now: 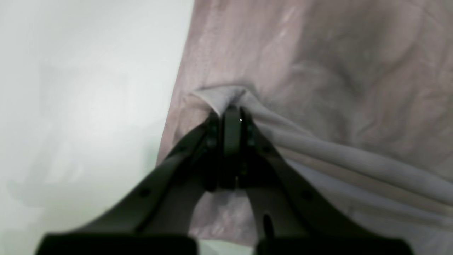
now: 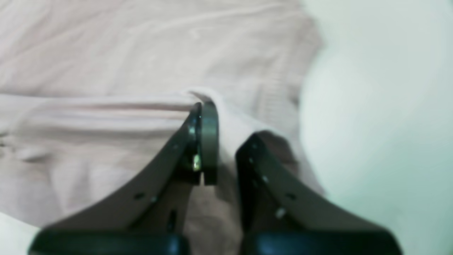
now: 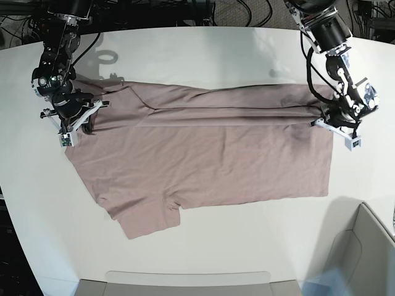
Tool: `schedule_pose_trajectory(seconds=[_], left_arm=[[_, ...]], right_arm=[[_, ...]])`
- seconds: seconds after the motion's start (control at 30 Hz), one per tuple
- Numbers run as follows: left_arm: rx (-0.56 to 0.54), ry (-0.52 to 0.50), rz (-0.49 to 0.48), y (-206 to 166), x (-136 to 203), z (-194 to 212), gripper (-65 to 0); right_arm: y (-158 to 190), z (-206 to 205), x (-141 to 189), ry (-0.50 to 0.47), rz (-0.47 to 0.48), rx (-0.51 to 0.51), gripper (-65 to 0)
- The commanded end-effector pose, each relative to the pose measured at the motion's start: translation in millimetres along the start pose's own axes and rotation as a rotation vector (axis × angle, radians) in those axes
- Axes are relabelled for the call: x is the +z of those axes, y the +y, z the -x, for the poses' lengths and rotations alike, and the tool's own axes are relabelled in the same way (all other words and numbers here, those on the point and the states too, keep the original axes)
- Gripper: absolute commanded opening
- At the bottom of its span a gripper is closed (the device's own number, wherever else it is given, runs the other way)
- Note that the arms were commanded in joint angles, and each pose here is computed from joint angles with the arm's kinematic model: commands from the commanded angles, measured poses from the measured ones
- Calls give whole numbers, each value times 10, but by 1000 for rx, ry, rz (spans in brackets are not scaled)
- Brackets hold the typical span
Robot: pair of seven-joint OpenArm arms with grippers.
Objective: Fold the T-shirt properly
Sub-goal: 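Fold the grasped edge over the shirt body with both grippers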
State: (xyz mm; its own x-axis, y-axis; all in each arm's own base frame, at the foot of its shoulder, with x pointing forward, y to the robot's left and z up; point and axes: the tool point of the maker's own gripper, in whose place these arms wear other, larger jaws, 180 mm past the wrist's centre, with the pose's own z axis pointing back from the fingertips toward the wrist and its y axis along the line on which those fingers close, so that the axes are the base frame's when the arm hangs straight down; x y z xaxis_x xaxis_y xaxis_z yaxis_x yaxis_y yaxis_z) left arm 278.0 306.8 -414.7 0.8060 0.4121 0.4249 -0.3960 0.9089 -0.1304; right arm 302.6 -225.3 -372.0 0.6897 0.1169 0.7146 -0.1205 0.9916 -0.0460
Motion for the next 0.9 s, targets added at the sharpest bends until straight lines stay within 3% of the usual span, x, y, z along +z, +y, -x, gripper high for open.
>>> schedule_pose_trajectory(seconds=[0.0,0.47,0.77,0.87], left_arm=[[-6,-69,-7,15,66,-223,-650],[-27,-105,39,-231,37,-490,-650],[-99,-47,51,-392,-101,-500,-650],[-97,-43,47,-372,-104,-483,-579]], right_arm=[[-88,-207,17,-57,22,12,-650],[-149,-477,-271,-69,4,-34,-650],[-176,-518,-331,-67,3,-48,-650],[-176,-529,-324,-69,3,-46,-566]])
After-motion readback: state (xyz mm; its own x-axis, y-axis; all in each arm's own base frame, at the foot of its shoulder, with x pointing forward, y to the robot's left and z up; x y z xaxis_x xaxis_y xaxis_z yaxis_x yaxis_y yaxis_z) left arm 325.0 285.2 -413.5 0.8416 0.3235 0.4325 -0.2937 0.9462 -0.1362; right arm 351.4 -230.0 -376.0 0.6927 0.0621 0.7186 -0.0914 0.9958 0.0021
